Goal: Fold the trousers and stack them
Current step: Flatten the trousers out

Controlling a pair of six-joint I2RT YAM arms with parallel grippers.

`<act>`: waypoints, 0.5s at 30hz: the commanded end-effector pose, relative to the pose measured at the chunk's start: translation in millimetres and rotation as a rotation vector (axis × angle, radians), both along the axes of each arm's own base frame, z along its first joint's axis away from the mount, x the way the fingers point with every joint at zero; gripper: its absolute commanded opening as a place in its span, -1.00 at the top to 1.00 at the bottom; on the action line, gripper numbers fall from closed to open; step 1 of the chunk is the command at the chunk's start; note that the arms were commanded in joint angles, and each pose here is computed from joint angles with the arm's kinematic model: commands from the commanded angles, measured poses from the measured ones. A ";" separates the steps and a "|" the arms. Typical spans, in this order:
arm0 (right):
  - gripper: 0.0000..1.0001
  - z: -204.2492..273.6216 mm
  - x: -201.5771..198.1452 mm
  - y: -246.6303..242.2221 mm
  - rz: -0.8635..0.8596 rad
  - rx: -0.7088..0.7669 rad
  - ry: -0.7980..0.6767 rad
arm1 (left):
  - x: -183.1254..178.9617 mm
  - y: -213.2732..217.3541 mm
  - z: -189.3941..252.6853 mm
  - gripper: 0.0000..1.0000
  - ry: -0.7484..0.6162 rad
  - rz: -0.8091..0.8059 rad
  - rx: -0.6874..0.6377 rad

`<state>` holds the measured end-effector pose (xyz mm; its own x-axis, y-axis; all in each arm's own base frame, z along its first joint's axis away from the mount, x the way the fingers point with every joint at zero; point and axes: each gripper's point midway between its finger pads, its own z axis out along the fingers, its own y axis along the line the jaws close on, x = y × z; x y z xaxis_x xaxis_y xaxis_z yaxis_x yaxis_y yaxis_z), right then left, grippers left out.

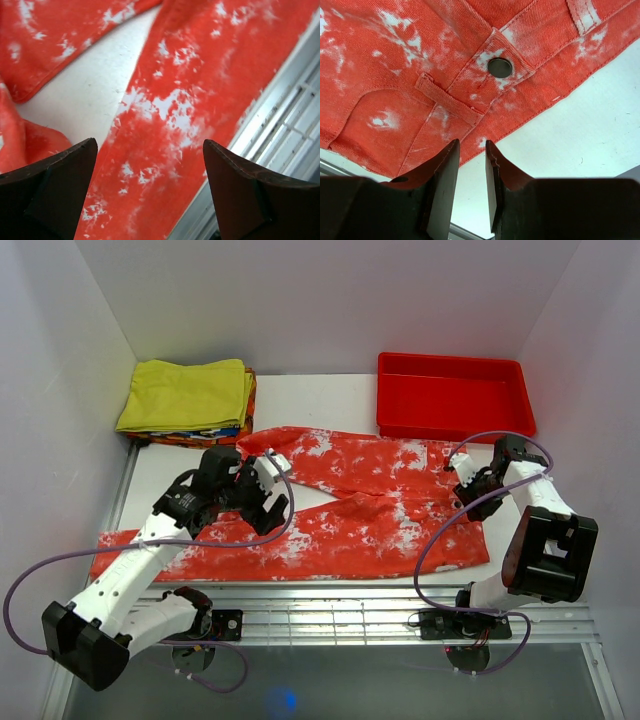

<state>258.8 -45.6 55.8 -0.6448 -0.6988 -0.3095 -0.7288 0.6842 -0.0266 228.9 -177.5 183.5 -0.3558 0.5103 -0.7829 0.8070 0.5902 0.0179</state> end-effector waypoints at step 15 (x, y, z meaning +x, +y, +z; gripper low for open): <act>0.31 12.7 -6.0 4.6 0.036 0.014 0.000 | 93.7 167.5 5.7 -0.89 0.168 -0.128 0.024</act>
<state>250.8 -43.4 56.0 -0.6455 -0.7040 -0.2961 -0.7373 0.6756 0.0009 347.0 -11.0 190.2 -0.4901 0.5280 -0.6935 0.7813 0.6189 -0.0809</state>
